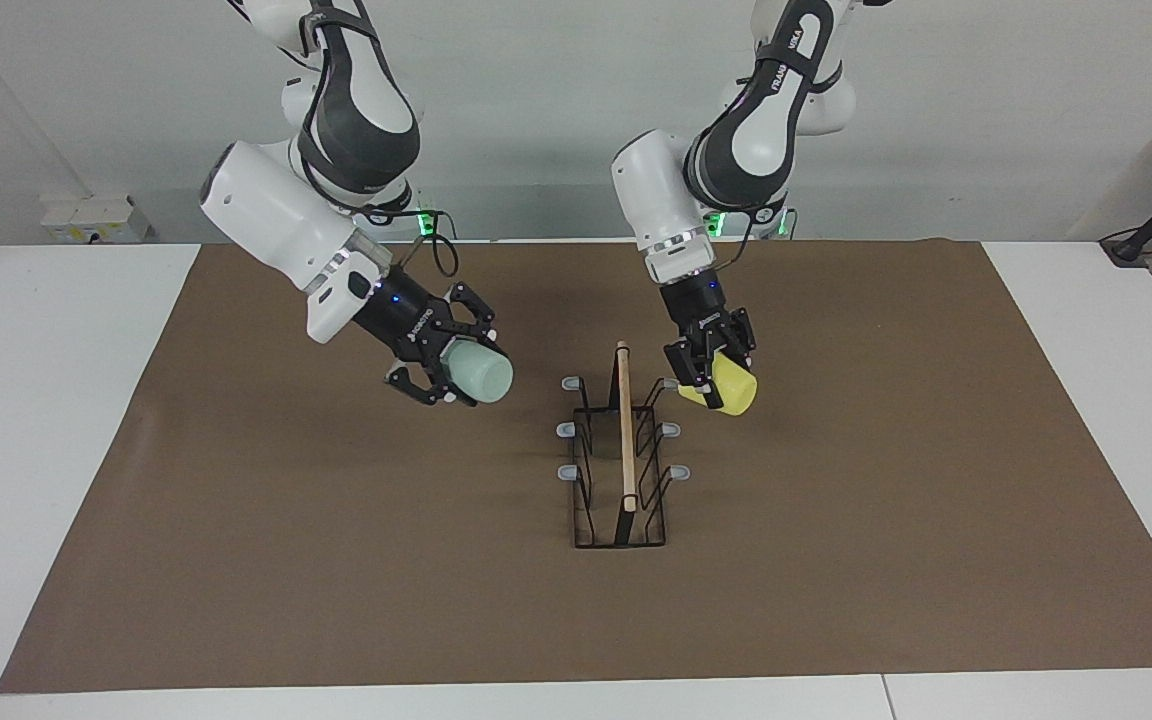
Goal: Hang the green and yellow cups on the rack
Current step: 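Carry the yellow cup to the rack while the right gripper brings the green cup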
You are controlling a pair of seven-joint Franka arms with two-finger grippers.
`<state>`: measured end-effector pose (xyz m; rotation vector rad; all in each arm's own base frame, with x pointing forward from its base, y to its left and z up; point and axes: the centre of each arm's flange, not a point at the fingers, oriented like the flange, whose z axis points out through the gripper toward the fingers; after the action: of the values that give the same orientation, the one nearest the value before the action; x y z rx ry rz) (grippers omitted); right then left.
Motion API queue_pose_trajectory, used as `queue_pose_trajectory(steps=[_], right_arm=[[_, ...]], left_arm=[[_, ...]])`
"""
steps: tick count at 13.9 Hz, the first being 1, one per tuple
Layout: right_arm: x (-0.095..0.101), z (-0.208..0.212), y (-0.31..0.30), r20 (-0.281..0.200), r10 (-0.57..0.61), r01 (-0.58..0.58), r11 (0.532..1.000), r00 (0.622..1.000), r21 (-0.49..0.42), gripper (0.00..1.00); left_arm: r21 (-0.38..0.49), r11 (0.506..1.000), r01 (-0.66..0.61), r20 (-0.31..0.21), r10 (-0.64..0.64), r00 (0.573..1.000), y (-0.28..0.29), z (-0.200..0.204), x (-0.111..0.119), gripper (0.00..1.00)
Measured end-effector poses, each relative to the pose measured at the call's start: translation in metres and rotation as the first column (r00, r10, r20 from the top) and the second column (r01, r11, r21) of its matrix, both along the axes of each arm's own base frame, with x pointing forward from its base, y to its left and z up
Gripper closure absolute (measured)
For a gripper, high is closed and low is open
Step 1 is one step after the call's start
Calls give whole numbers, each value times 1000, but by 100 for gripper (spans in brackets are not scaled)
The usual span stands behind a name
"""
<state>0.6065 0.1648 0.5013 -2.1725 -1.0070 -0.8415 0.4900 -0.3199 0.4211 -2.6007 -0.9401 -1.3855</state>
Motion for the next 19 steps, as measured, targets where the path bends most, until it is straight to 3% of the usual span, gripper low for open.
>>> queue_pose_trajectory(steps=[5,9,15,16,18,19], right_arm=[[-30,-14,36,82,-134,112,966,988,233,32],[-67,-38,88,162,-200,149,947,966,284,32],[-90,-81,93,264,-265,159,918,928,363,32],[-96,-90,95,280,-264,155,921,923,357,32],[-103,-102,99,304,-248,133,926,920,353,32],[-105,-108,100,308,-244,127,926,919,355,32]], left_arm=[[49,999,-19,46,17,999,-16,-19,-16,33],[103,994,-32,90,23,996,-29,-46,-26,33],[118,993,-27,107,15,994,-45,-66,-36,33],[117,993,-25,108,13,994,-46,-65,-36,26],[111,994,-21,114,9,993,-50,-61,-37,4],[102,995,-21,121,9,993,-53,-56,-35,0]])
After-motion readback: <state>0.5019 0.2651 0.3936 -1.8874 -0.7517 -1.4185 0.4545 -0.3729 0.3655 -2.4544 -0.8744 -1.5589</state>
